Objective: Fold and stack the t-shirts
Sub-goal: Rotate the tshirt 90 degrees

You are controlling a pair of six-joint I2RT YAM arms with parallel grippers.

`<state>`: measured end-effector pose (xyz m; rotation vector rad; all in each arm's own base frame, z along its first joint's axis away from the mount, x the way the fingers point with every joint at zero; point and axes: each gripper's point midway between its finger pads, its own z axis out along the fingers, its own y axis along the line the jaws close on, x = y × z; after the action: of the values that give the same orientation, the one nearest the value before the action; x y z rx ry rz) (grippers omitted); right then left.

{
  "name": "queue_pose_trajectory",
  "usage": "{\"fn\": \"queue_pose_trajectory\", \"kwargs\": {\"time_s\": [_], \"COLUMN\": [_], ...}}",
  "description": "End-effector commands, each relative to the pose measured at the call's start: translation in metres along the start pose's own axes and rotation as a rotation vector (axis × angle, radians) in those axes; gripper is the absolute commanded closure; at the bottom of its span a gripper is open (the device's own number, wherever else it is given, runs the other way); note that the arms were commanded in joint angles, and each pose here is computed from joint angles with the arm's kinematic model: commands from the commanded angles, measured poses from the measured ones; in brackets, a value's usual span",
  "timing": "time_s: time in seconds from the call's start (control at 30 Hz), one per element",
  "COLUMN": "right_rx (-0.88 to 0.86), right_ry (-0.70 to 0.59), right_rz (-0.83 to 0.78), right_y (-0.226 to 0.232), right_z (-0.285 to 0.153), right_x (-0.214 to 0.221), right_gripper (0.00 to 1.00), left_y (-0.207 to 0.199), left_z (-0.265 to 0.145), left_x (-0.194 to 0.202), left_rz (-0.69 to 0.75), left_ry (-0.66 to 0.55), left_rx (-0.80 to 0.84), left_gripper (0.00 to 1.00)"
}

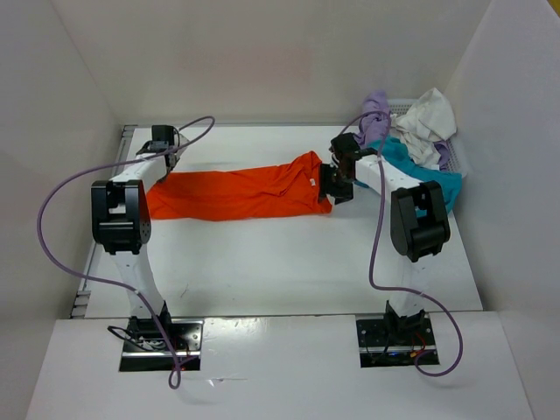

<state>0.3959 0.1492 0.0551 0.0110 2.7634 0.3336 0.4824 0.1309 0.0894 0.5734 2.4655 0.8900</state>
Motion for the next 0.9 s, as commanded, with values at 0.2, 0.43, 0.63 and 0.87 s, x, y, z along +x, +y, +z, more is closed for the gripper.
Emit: {"fn": "queue_pose_trajectory", "kwargs": {"time_s": [0.2, 0.43, 0.63, 0.87], "right_rx": [0.053, -0.018, -0.085, -0.058], "right_ry": [-0.111, -0.14, -0.116, -0.072], "right_rz": [0.073, 0.077, 0.018, 0.016], "right_y": [-0.025, -0.019, 0.0, -0.003], "right_z": [-0.029, -0.038, -0.034, -0.017], "right_x": [-0.015, -0.01, -0.006, 0.004], "right_gripper": [0.37, 0.4, 0.4, 0.39], "left_y": [0.027, -0.035, -0.065, -0.072], "left_z": [-0.025, -0.055, -0.043, -0.033], "left_x": [0.019, 0.088, 0.097, 0.081], "left_rz": [-0.254, -0.278, -0.403, -0.487], "left_ry": [0.0, 0.108, 0.135, 0.107], "left_rx": [0.157, 0.393, 0.518, 0.57], "left_gripper": [0.39, 0.38, 0.35, 0.33]}}
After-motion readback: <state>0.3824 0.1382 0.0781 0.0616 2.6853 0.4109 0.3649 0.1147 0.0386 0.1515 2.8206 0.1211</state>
